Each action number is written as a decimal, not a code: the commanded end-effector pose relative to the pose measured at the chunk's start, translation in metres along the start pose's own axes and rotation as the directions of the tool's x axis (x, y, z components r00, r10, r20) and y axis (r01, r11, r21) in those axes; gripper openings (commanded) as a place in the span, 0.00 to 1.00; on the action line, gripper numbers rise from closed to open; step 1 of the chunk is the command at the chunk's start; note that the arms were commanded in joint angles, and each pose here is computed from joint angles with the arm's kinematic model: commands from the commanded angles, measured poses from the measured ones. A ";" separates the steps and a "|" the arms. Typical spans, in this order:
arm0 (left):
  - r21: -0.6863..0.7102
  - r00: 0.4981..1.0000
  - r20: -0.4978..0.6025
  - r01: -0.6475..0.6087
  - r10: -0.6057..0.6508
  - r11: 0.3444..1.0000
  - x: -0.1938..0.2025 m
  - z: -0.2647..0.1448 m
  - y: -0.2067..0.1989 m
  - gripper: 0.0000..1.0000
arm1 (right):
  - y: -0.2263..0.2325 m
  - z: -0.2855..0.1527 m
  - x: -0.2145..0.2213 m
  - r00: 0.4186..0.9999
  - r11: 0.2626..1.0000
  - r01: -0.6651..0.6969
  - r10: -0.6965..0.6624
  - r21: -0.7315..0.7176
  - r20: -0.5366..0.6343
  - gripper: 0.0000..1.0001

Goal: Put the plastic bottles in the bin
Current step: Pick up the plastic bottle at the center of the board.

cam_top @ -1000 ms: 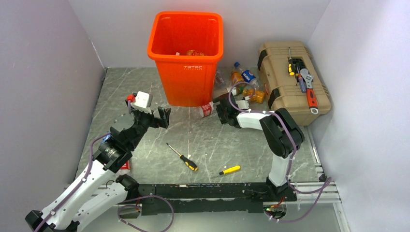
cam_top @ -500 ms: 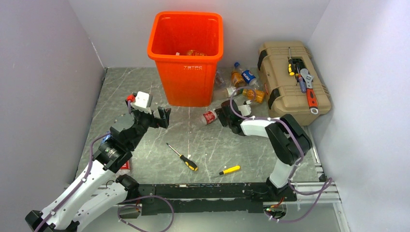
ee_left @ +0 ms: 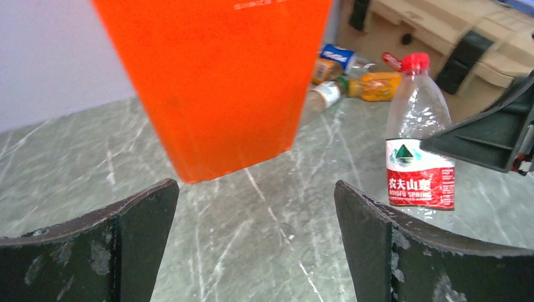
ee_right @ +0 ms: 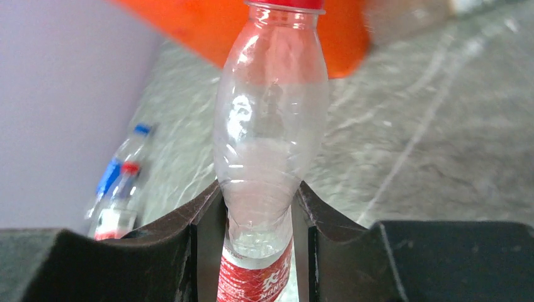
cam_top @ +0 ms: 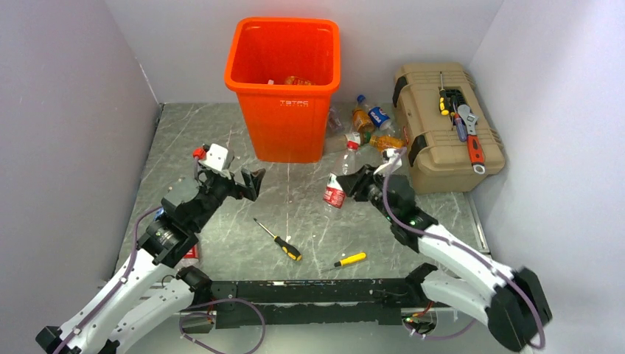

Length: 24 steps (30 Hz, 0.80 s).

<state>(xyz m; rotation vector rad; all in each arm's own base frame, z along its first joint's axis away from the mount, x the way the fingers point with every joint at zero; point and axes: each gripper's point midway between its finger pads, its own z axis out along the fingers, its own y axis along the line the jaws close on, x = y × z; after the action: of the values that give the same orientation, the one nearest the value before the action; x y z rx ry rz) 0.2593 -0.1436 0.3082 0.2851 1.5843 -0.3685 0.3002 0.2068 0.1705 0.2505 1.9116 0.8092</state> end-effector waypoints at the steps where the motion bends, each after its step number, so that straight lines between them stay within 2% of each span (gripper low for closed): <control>1: 0.319 0.993 0.116 -0.046 0.009 0.947 -0.035 -0.013 -0.056 0.99 | 0.057 -0.055 0.006 0.934 0.857 0.348 -0.351 -0.380 0.064 0.27; 4: 0.582 0.992 0.128 -0.062 -0.017 0.811 -0.037 -0.034 -0.104 0.99 | 0.076 -0.089 0.021 0.898 0.749 0.416 -0.428 -0.516 0.103 0.26; 7: 0.712 0.993 0.102 -0.033 -0.057 0.701 -0.039 -0.047 -0.130 0.99 | 0.085 -0.107 0.032 0.882 0.704 0.440 -0.454 -0.557 0.122 0.24; 12: 0.726 0.990 -0.002 0.096 -0.138 0.680 -0.049 -0.032 -0.140 0.99 | 0.105 -0.125 0.042 0.857 0.651 0.480 -0.490 -0.589 0.157 0.22; 17: 0.790 0.977 -0.128 0.206 -0.173 0.578 -0.060 -0.027 -0.161 0.99 | 0.122 -0.123 0.053 0.828 0.607 0.517 -0.534 -0.604 0.172 0.21; 24: 0.794 0.941 -0.231 0.329 -0.247 0.512 -0.053 -0.023 -0.171 0.99 | 0.136 -0.125 0.051 0.869 0.608 0.475 -0.436 -0.636 0.232 0.19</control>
<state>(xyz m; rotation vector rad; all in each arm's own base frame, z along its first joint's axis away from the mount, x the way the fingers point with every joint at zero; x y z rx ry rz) 0.1875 -0.2843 0.3524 0.7813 1.4971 -1.2812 0.1395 0.2789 0.2107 -0.7558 1.5724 1.0116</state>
